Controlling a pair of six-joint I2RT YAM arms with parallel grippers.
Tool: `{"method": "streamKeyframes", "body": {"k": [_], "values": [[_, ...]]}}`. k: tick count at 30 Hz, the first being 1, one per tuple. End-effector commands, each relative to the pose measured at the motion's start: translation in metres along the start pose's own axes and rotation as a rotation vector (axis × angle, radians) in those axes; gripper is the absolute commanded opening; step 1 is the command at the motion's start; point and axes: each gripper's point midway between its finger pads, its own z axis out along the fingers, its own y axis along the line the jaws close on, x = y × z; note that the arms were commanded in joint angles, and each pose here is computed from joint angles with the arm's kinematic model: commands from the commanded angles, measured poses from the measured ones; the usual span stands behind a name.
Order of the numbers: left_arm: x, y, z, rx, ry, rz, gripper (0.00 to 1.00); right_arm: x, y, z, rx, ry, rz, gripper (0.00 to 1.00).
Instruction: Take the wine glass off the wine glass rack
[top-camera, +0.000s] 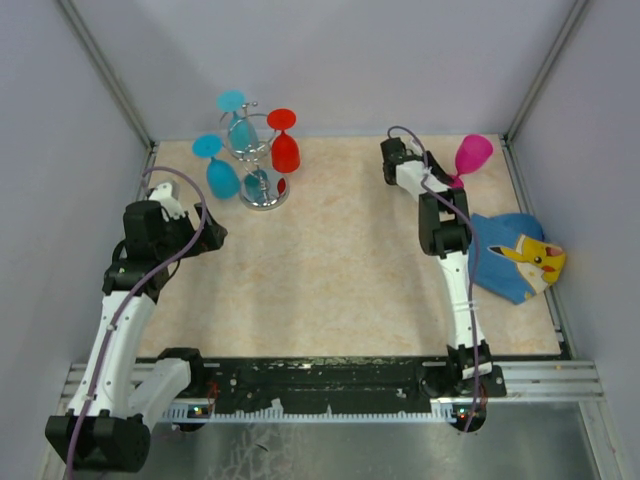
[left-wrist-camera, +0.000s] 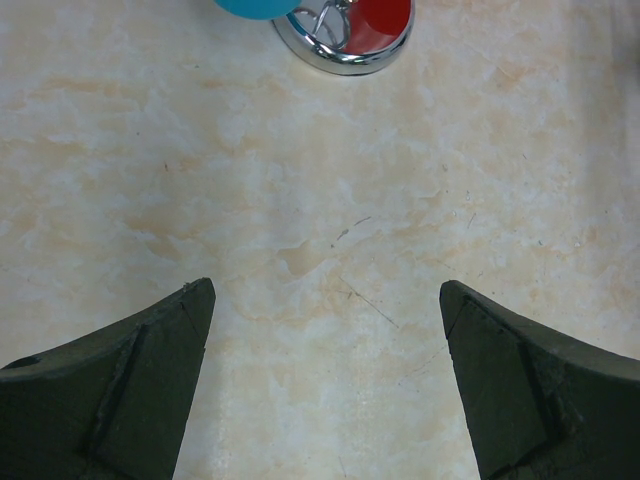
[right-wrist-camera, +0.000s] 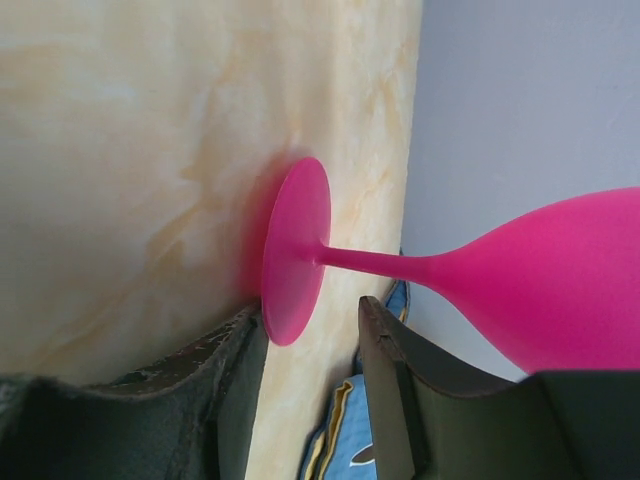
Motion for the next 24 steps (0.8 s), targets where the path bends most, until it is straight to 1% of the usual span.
{"method": "streamKeyframes", "body": {"k": [1, 5, 10, 11, 13, 17, 20, 22, 23, 24], "values": [[-0.011, -0.005, -0.006, 0.018, -0.043, 0.015, 1.0, -0.014, 0.07, -0.021, -0.234, -0.079, -0.029, 0.47], [-0.01, -0.006, -0.005, 0.021, -0.037, 0.013, 1.0, -0.016, 0.076, -0.03, -0.217, -0.091, -0.043, 0.54], [-0.01, -0.006, -0.004, 0.021, -0.035, 0.012, 1.0, -0.015, 0.077, -0.034, -0.215, -0.091, -0.037, 0.58], [-0.01, -0.006, -0.005, 0.021, -0.036, 0.011, 1.0, -0.016, 0.075, -0.036, -0.217, -0.096, -0.032, 0.6], [-0.009, -0.006, -0.004, 0.022, -0.034, 0.01, 1.0, -0.017, 0.074, -0.04, -0.219, -0.105, -0.026, 0.71], [-0.009, -0.006, -0.004, 0.02, -0.034, 0.008, 1.0, -0.02, 0.071, -0.05, -0.213, -0.121, -0.019, 0.75], [-0.01, -0.004, -0.004, 0.014, -0.036, 0.009, 1.0, -0.028, 0.067, -0.07, -0.223, -0.156, -0.004, 0.75], [-0.01, -0.004, -0.005, 0.012, -0.038, 0.009, 1.0, -0.034, 0.069, -0.09, -0.304, -0.184, 0.018, 0.68], [-0.01, -0.004, -0.005, 0.012, -0.039, 0.008, 1.0, -0.038, 0.072, -0.101, -0.37, -0.193, 0.05, 0.61], [-0.009, -0.004, -0.005, 0.012, -0.037, 0.006, 1.0, -0.041, 0.074, -0.113, -0.446, -0.2, 0.082, 0.6]]}}
